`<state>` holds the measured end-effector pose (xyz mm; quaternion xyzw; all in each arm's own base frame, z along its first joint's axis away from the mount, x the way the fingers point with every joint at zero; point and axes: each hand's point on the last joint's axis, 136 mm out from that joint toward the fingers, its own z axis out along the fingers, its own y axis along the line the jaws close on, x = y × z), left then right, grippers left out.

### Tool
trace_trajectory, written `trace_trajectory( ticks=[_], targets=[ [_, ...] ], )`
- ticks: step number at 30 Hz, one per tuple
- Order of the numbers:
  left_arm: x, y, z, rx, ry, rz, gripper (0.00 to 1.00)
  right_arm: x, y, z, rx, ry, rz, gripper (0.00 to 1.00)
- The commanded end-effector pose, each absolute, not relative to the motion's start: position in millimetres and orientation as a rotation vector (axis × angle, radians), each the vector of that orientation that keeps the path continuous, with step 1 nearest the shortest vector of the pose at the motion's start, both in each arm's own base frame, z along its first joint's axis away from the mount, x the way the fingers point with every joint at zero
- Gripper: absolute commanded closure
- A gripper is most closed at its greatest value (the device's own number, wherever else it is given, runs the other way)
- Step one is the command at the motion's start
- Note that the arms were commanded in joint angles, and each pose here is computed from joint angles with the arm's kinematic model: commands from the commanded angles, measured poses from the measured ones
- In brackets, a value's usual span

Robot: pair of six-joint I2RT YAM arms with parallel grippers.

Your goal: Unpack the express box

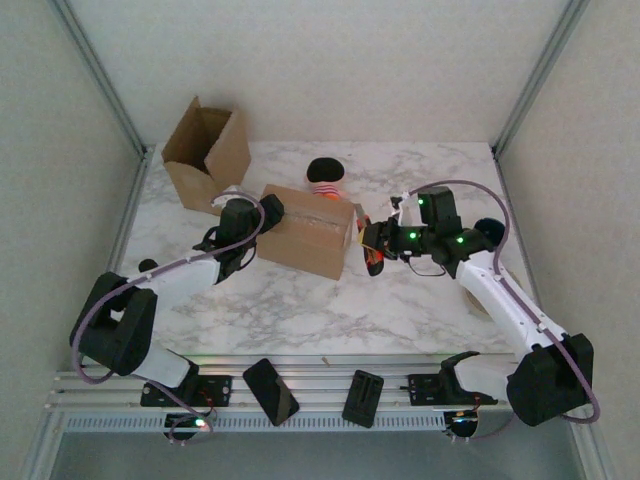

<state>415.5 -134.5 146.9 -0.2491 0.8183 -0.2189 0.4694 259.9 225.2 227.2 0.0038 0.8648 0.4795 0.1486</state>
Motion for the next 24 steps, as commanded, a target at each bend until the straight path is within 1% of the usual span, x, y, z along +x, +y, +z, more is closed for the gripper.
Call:
trace_trajectory(
  ticks=[1,6,14,24],
  targets=[
    [385,-112,76,-0.645,2.215,-0.331,0.0,250,229,231,-0.032,2.478,1.467,1.0],
    [388,-112,79,-0.638,2.212,-0.33,0.0,246,220,215,-0.005,2.527,1.385,1.0],
    [388,-111,81,-0.634,2.209,-0.323,0.0,247,223,199,0.012,2.563,1.401,1.0],
    [389,-112,82,-0.633,2.209,-0.326,0.0,249,225,193,0.017,2.571,1.407,1.0]
  ],
)
